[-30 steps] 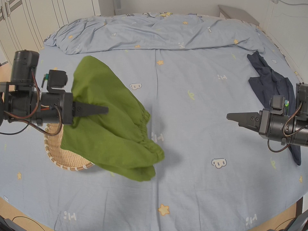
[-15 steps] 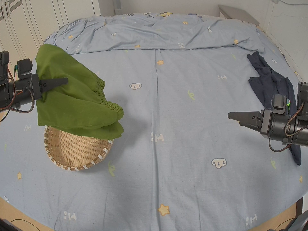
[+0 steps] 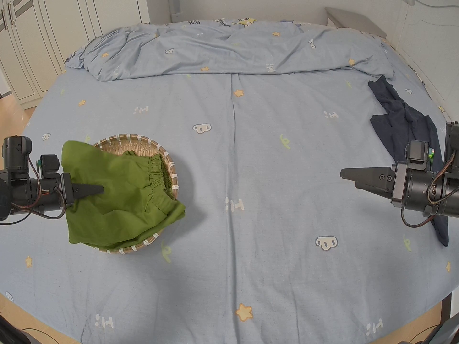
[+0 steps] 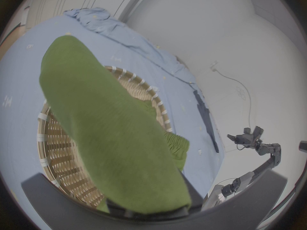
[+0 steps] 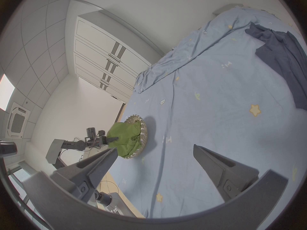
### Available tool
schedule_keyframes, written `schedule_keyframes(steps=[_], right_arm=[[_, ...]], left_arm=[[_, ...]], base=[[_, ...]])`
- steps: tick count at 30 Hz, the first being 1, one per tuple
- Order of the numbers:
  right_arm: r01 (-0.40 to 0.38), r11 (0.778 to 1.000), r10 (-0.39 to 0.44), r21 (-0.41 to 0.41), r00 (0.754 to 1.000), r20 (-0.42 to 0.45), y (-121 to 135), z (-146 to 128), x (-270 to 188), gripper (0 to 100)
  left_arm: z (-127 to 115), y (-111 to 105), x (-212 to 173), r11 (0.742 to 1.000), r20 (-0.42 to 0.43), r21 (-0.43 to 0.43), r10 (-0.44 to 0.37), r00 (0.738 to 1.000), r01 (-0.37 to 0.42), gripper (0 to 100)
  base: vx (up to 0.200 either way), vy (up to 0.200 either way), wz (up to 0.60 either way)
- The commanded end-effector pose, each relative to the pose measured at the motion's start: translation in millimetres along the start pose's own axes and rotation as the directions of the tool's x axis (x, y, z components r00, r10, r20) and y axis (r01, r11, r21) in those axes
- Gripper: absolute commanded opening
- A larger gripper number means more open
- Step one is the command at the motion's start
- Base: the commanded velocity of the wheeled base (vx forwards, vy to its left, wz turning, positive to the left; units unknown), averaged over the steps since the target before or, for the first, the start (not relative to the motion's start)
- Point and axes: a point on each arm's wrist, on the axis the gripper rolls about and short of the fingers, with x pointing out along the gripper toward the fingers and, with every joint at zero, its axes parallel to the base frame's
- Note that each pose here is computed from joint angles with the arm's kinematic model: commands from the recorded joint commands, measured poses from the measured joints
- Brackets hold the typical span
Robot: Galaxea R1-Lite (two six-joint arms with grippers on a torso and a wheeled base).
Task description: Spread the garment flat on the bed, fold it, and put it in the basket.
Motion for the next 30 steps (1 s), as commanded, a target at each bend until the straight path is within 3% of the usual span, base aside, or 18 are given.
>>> schedule_keyframes(steps=[1,5,13,14,22,26,28,30], right_arm=[[-0.01,1.0,0.01,0.004,1.0,-0.012,-0.3,-1.2,0.5,100],[-0.01,1.0,0.01,0.004,1.0,-0.01,-0.3,-0.9,-0.1,100],[-0.01,1.0,0.01,0.005,1.0,-0.016,-0.8,-2.5,1.0,100],[-0.007,1.0,0.007,0.005,1.0,-0.015,-1.2,-2.3,0.9,100],[-0.005,1.0,0.005,0.005,1.0,-0.015,-1.7,-2.3,1.1,100],[-0.007,1.0,0.007,0.004,1.0,-0.015,-1.4,-2.3,1.2,100],[-0.008,1.0,0.008,0.002,1.0,-0.016,-1.1,-2.5,1.4,100],[-0.01,1.0,0.01,0.001,1.0,-0.017,-0.8,-2.6,1.5,100]], left_arm=[[-12.8,22.8,18.3,0.996,-0.069,-0.076,0.043,0.997,-0.048,0],[-13.2,34.8,37.8,0.986,-0.098,-0.078,0.141,0.985,-0.149,0],[-2.3,31.5,37.4,0.987,-0.066,-0.064,0.144,0.987,-0.148,0],[-0.5,30.8,36.4,0.987,-0.06,-0.068,0.145,0.988,-0.149,100],[15.7,-5.0,2.3,0.982,0.026,-0.042,0.184,0.983,-0.183,100],[16.7,-25.2,-17.5,0.981,0.026,-0.023,0.193,0.981,-0.192,100],[12.4,-42.7,-40.2,0.976,0.004,0.051,0.21,0.978,-0.21,100],[8.8,-46.2,-47.2,0.972,-0.015,0.085,0.221,0.975,-0.218,100]], base=[[0.0,0.0,0.0],[0.0,0.0,0.0],[0.0,0.0,0.0],[0.0,0.0,0.0],[0.0,0.0,0.0],[0.0,0.0,0.0],[0.0,0.0,0.0],[0.0,0.0,0.0]])
